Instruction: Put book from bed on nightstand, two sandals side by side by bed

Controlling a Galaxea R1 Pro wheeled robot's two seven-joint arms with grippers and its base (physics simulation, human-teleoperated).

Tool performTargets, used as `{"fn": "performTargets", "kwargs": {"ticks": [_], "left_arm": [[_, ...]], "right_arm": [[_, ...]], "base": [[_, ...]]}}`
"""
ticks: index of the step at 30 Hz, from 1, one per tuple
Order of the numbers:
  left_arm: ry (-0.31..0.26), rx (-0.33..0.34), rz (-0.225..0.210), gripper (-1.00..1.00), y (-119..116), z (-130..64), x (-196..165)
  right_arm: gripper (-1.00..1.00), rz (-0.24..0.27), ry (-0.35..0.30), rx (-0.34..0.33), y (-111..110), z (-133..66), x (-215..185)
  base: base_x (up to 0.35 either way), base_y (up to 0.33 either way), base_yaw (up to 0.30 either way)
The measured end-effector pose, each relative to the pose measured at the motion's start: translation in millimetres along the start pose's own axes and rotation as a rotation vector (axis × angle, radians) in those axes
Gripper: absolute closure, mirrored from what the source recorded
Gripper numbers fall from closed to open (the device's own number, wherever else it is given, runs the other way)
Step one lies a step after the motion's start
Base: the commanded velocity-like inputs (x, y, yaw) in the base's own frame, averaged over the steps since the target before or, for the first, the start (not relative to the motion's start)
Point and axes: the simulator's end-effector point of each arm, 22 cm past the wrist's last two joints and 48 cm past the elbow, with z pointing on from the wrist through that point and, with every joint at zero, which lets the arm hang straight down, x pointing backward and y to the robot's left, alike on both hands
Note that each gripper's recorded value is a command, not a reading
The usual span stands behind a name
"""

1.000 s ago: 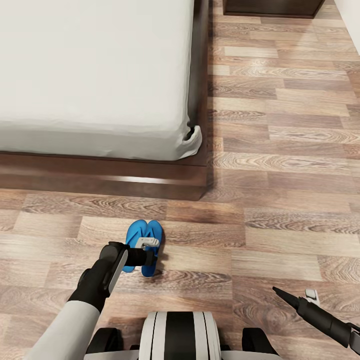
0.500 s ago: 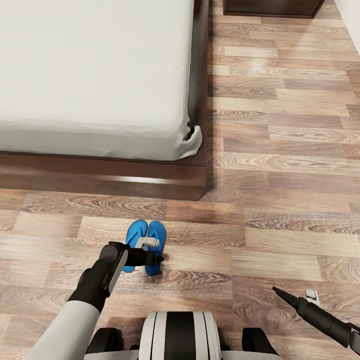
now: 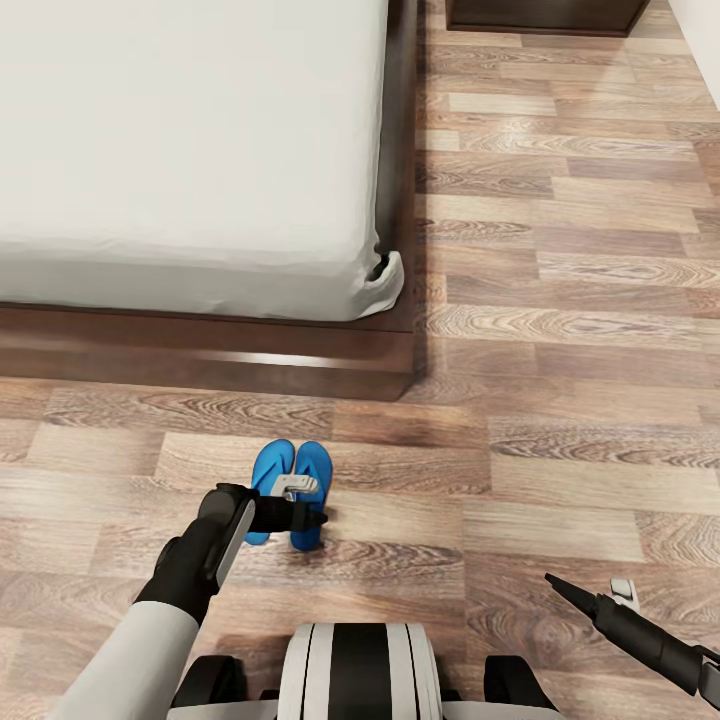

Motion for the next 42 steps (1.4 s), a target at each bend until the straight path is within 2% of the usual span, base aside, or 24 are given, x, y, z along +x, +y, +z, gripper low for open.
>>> {"fn": "performTargets", "kwargs": {"ticks": [20, 42], "left_arm": [[-0.002, -0.003, -0.005, -1.0, 5.3, -1.6, 0.0], [-0.085, -0.007, 0.032, -1.0, -7.4, -45.0, -30.9]], "right_arm": [[-1.0, 0.002, 0.0, 0.001, -0.4, -0.3, 0.7], [-1.0, -0.053, -0.043, -0.047, 33.7, -6.1, -23.2]], "base": [[0.0, 0.0, 0.0], [0.0, 0.0, 0.0]]}}
